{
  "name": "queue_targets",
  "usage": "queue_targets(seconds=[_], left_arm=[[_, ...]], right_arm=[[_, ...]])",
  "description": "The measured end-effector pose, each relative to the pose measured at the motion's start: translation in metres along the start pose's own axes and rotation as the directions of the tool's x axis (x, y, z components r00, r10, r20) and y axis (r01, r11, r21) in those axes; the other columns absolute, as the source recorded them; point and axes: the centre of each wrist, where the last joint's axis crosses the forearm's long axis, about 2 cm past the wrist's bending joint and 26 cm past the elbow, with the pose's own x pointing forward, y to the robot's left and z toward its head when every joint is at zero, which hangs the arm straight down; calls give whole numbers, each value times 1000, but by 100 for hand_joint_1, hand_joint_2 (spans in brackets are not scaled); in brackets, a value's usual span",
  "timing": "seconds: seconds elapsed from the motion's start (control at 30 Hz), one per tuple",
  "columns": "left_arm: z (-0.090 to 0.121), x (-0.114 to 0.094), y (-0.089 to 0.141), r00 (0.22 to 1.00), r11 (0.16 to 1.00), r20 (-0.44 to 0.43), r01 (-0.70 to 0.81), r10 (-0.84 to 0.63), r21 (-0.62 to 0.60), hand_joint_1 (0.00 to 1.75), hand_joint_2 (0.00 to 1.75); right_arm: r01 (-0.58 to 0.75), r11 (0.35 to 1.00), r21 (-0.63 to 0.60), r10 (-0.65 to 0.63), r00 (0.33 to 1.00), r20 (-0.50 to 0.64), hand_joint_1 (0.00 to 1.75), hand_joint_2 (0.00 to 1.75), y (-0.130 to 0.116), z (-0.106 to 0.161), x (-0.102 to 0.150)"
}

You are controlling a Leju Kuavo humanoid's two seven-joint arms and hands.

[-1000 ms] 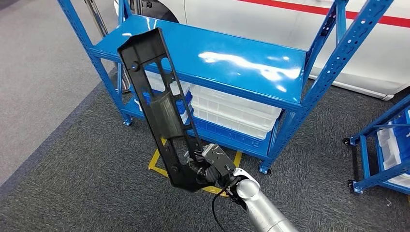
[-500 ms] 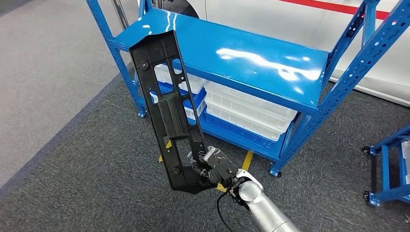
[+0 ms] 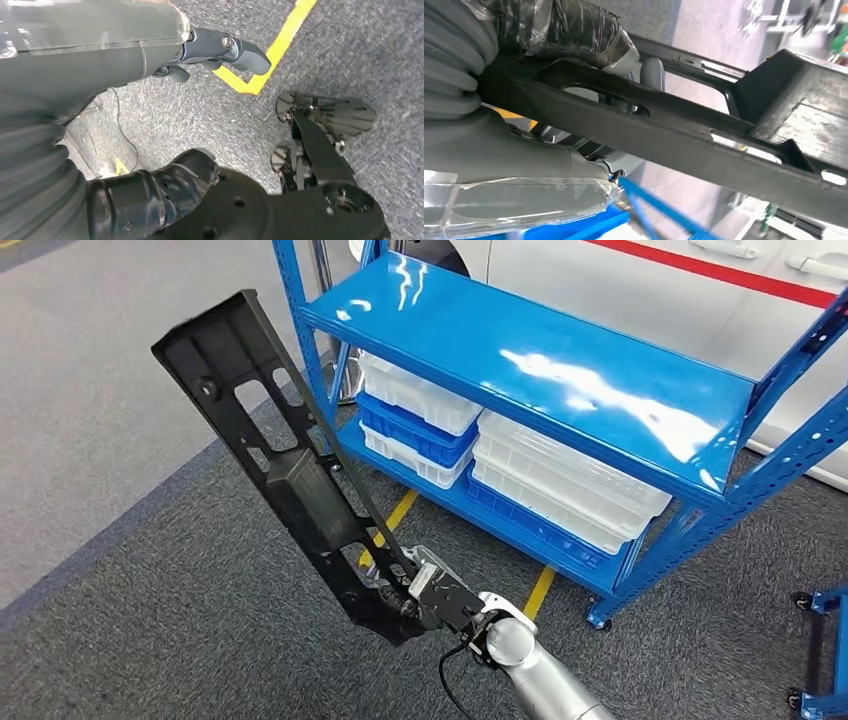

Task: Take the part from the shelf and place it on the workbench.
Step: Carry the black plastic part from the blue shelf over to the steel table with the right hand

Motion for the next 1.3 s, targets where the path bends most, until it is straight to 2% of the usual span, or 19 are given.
queue_targets(seconds=[0.2,0.37,0.87,1.3], left_arm=[[0,0,0,1000,1000,-1,0,0,-4,0,175],[0,-1,-3,1000,1000,-7,5,-6,-16,0,175],[0,-2,-5,999,999,-19,41,-41,-2,0,175],[-1,-5,-11,998,998,-27,61,-62,-5,0,175]], right_arm=[[15,1000,12,-16,1000,21,175,175,4,10,0],[28,999,25,-30,996,86,175,175,6,9,9],[104,991,85,-121,968,221,175,175,33,7,30],[125,983,130,-153,962,226,175,175,45,15,31]])
